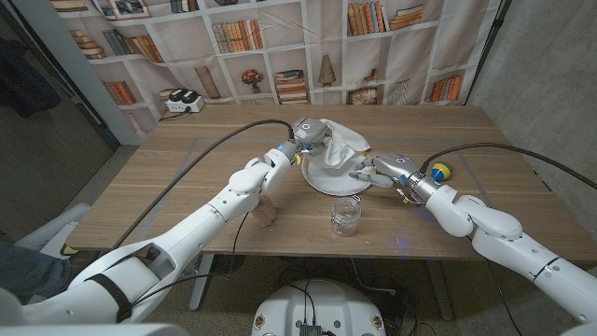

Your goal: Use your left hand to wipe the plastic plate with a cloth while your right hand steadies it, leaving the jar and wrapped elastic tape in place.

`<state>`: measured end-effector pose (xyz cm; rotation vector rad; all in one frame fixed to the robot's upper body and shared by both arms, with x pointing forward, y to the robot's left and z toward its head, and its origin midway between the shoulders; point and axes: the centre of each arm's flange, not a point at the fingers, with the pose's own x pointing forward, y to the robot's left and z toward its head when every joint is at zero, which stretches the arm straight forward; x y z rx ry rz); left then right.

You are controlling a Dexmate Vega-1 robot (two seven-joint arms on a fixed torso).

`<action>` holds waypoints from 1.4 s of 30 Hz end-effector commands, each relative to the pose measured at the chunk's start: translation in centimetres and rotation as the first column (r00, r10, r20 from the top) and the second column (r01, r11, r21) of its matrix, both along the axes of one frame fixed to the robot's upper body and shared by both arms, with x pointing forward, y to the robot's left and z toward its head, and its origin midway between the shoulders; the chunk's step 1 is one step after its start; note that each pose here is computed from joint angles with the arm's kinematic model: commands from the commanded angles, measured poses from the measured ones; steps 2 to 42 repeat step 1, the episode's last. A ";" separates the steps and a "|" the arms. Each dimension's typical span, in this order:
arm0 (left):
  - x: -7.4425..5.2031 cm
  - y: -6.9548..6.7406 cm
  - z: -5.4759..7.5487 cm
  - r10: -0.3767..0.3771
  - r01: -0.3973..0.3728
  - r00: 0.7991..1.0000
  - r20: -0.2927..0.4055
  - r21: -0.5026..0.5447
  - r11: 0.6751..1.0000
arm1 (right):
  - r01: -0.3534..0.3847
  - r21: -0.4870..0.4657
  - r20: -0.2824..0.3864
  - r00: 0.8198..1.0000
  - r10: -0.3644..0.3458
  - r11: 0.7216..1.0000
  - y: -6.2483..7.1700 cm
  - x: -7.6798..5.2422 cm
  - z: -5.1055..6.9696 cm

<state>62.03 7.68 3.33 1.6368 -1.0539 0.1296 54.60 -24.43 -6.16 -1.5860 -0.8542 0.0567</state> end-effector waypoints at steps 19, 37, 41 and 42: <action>-0.1 0.2 0.0 0.004 -0.004 1.000 0.005 -0.016 1.000 | -0.008 -0.002 0.020 1.000 0.008 1.000 0.2 0.3 0.5; -0.1 0.2 0.0 0.004 -0.004 1.000 0.005 -0.016 1.000 | -0.008 -0.002 0.020 1.000 0.008 1.000 0.2 0.3 0.5; -0.1 0.2 0.0 0.004 -0.004 1.000 0.005 -0.016 1.000 | -0.008 -0.002 0.020 1.000 0.008 1.000 0.2 0.3 0.5; -0.1 0.2 0.0 0.004 -0.004 1.000 0.005 -0.016 1.000 | -0.008 -0.002 0.020 1.000 0.008 1.000 0.2 0.3 0.5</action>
